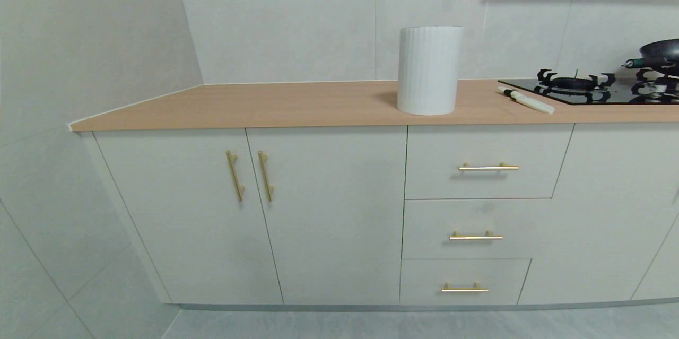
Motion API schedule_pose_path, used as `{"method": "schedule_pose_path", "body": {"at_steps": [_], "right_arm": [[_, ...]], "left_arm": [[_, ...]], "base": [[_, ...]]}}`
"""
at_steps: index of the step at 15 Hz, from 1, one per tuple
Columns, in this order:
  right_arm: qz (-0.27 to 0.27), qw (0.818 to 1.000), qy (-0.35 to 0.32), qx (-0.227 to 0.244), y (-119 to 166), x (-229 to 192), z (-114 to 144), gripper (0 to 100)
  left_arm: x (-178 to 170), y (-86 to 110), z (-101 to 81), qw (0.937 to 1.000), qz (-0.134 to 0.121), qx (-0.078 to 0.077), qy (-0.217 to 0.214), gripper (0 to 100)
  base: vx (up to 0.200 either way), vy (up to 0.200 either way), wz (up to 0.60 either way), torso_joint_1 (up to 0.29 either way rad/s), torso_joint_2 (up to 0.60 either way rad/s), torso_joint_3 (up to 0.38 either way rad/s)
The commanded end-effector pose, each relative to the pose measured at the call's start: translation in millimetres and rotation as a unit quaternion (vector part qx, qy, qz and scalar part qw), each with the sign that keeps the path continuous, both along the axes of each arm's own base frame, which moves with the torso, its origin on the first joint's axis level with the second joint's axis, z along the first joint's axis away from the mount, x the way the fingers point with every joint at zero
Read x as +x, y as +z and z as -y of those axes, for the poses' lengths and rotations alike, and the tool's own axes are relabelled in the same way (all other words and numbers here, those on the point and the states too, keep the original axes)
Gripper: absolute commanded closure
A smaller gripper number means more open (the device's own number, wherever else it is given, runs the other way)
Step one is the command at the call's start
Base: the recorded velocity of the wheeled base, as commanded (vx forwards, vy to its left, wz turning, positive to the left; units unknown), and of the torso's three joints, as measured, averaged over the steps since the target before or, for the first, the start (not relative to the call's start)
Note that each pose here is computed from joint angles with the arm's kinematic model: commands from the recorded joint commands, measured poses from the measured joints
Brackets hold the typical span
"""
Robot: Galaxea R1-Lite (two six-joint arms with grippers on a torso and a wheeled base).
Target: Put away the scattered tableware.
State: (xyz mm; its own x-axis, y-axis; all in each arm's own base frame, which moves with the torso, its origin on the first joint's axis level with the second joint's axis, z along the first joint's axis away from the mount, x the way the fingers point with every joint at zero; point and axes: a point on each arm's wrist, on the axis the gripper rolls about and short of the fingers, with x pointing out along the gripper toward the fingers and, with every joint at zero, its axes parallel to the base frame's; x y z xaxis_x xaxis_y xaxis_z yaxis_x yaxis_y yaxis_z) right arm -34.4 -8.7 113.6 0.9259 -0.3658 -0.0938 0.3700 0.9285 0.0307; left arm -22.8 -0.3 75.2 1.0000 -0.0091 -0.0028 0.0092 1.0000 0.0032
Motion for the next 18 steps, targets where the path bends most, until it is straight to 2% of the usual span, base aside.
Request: {"method": "schedule_pose_path", "body": {"at_steps": [1, 3, 5, 6, 8, 18], "right_arm": [[0.019, 1.000, 0.012, 0.000, -23, 0, -1, 0], [0.074, 0.995, 0.071, -0.001, -33, 11, -4, 0], [0.064, 0.988, 0.142, 0.002, -35, 12, -7, 0], [0.060, 0.986, 0.155, -0.007, -35, 12, -7, 0], [0.044, 0.985, 0.169, -0.015, -38, 12, -8, 0], [0.044, 0.984, 0.171, -0.016, -38, 12, -8, 0]], "left_arm": [[0, 0.0, 0.0, 1.0000, 0.000, 0.000, 0.000, 0], [0, 0.1, 0.0, 1.0000, 0.001, 0.000, 0.001, 0], [0, 0.0, 0.0, 1.0000, 0.000, 0.000, 0.000, 0], [0, 0.0, 0.0, 1.0000, 0.000, 0.000, 0.000, 0], [0, 0.0, 0.0, 1.0000, 0.000, 0.000, 0.000, 0], [0, 0.0, 0.0, 1.0000, 0.000, 0.001, 0.000, 0]], "base": [[0.000, 0.000, 0.00, 0.000, 0.00, 0.000], [0.000, 0.000, 0.00, 0.000, 0.00, 0.000], [0.000, 0.000, 0.00, 0.000, 0.00, 0.000], [0.000, 0.000, 0.00, 0.000, 0.00, 0.000], [0.000, 0.000, 0.00, 0.000, 0.00, 0.000], [0.000, 0.000, 0.00, 0.000, 0.00, 0.000]]}}
